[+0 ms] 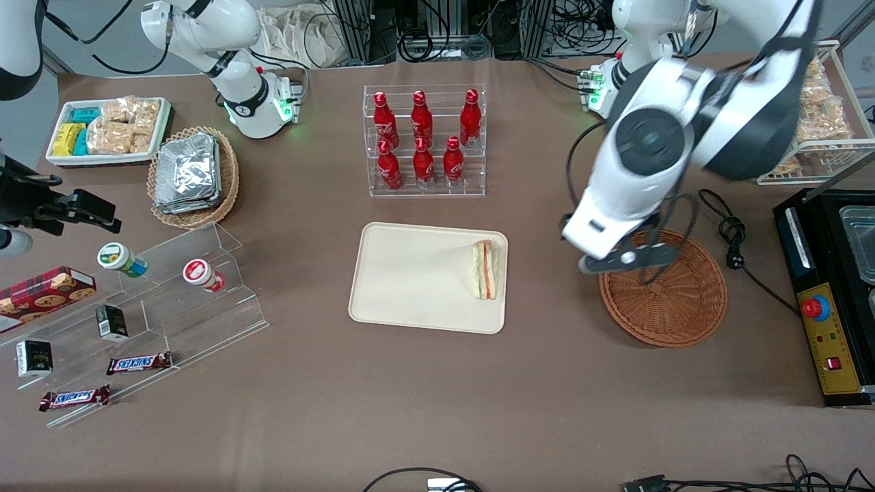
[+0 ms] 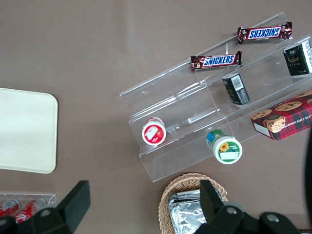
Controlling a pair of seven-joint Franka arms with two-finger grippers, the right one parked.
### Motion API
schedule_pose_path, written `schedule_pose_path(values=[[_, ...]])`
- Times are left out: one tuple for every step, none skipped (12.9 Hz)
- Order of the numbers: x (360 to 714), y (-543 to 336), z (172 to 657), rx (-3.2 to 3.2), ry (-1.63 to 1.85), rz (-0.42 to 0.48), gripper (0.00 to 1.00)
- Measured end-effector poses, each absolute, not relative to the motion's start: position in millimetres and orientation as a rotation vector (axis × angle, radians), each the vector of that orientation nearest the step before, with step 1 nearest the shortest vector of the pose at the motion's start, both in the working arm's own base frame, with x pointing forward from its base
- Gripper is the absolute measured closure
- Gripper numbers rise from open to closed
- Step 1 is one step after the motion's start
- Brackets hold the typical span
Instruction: Place sandwich from basket to tray
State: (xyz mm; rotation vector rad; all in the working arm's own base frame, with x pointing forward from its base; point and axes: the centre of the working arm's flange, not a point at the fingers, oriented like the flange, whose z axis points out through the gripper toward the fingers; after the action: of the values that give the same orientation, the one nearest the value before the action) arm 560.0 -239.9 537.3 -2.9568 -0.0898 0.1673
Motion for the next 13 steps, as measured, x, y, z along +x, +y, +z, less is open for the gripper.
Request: schedule_pose_path(values=[[556, -216, 558, -2.955, -0.088, 0.177, 0.0], [552, -191, 576, -2.951, -0.076, 0.203, 0.0], [547, -169, 591, -2.95, -0.073, 0.231, 0.0], [541, -154, 601, -2.948, -0.079, 0.256, 0.0], [537, -146, 605, -2.939, -0.087, 0.287, 0.0], [534, -143, 604, -2.932, -0.093, 0.315, 0.0], [533, -143, 602, -2.928, -0.092, 0.332, 0.0], [532, -144, 597, -2.921, -0.085, 0.354, 0.0], [530, -147, 592, -2.914, -0.076, 0.378, 0.0], [528, -148, 588, -2.918, -0.059, 0.398, 0.0], [528, -149, 586, -2.933, -0.047, 0.417, 0.0], [529, -144, 586, -2.956, -0.055, 0.433, 0.0], [530, -137, 587, -2.979, -0.07, 0.447, 0.0]])
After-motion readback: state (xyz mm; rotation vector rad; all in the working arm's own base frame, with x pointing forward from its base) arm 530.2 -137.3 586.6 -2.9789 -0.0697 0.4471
